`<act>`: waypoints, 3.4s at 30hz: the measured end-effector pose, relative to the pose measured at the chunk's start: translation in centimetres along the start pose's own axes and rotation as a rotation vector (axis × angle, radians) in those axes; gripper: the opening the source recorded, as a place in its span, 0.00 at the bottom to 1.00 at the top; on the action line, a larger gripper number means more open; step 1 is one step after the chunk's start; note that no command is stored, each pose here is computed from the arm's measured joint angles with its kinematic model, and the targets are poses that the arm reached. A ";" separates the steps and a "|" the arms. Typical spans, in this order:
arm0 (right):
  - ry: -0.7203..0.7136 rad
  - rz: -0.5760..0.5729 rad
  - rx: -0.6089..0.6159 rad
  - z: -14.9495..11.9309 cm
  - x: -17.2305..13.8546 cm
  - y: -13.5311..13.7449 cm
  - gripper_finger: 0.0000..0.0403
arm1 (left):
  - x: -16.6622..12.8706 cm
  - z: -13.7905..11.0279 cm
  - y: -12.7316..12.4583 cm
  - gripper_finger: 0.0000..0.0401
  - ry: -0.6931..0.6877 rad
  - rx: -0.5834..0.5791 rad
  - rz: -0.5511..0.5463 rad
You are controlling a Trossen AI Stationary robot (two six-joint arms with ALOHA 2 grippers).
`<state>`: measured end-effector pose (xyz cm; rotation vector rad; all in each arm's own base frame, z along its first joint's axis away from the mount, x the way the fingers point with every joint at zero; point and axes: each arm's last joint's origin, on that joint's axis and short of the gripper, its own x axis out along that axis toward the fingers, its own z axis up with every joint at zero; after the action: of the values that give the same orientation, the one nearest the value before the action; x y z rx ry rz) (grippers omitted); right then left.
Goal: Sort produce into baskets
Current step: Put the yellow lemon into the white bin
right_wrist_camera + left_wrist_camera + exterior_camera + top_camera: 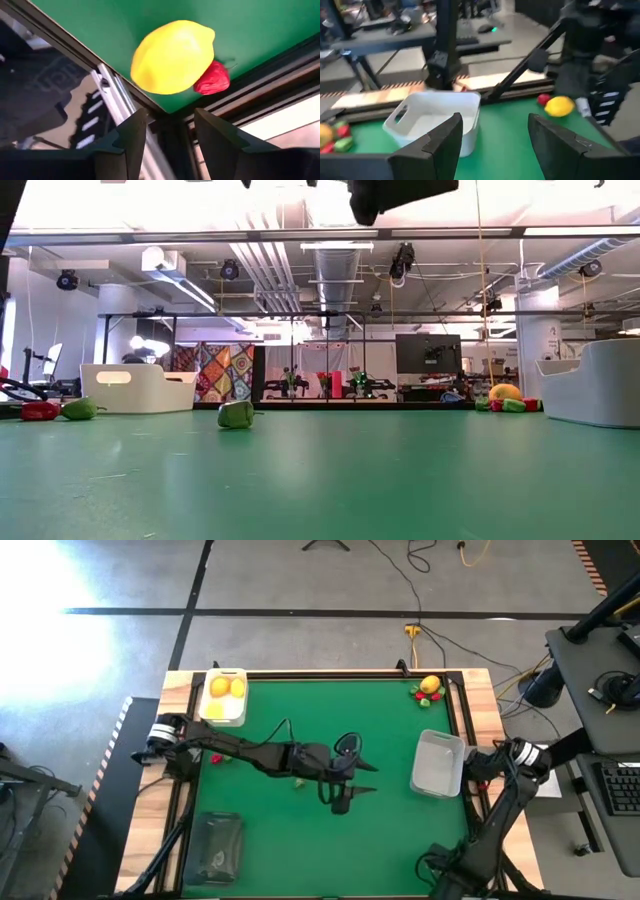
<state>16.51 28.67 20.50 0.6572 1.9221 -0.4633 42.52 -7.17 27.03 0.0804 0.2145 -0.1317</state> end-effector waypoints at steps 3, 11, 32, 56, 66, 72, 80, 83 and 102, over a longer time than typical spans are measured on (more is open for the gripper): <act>0.023 0.021 0.079 -0.2 -0.7 0.3 0.45 | -0.1 -0.6 -1.4 0.52 -0.016 -0.101 0.030; 0.024 0.059 0.172 -0.5 -1.3 0.6 0.75 | -1.4 -2.8 -5.6 0.52 -0.049 -0.146 -0.009; 0.021 0.098 0.411 3.3 4.4 -1.1 0.80 | -4.3 -3.2 -13.9 0.52 -0.061 -0.132 -0.120; -0.714 0.330 -0.007 19.9 -9.1 0.1 0.56 | -13.9 -7.2 -17.2 0.52 -0.314 -0.019 -0.180; -0.919 0.310 -0.009 33.4 -9.1 -3.0 0.58 | -14.1 -8.0 -16.4 0.52 -0.271 -0.059 0.011; -0.941 0.249 -0.086 36.1 -9.6 -3.7 0.61 | -14.4 -8.8 -16.1 0.52 -0.238 -0.035 0.060; -0.892 0.258 -0.174 36.6 -10.0 -2.4 0.79 | -15.2 -7.3 -14.9 0.52 -0.174 -0.004 0.264; -0.917 0.247 -0.217 35.0 -11.6 -2.2 0.83 | -15.5 -6.0 -14.7 0.52 -0.130 0.038 0.269; -1.180 -0.031 -0.332 15.5 -11.4 -2.1 0.78 | -12.3 -8.5 -9.5 0.59 0.289 -0.191 0.376</act>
<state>29.96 15.26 24.47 0.0544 0.8411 -0.3962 27.50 -14.27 20.82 -0.0514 0.4940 0.2770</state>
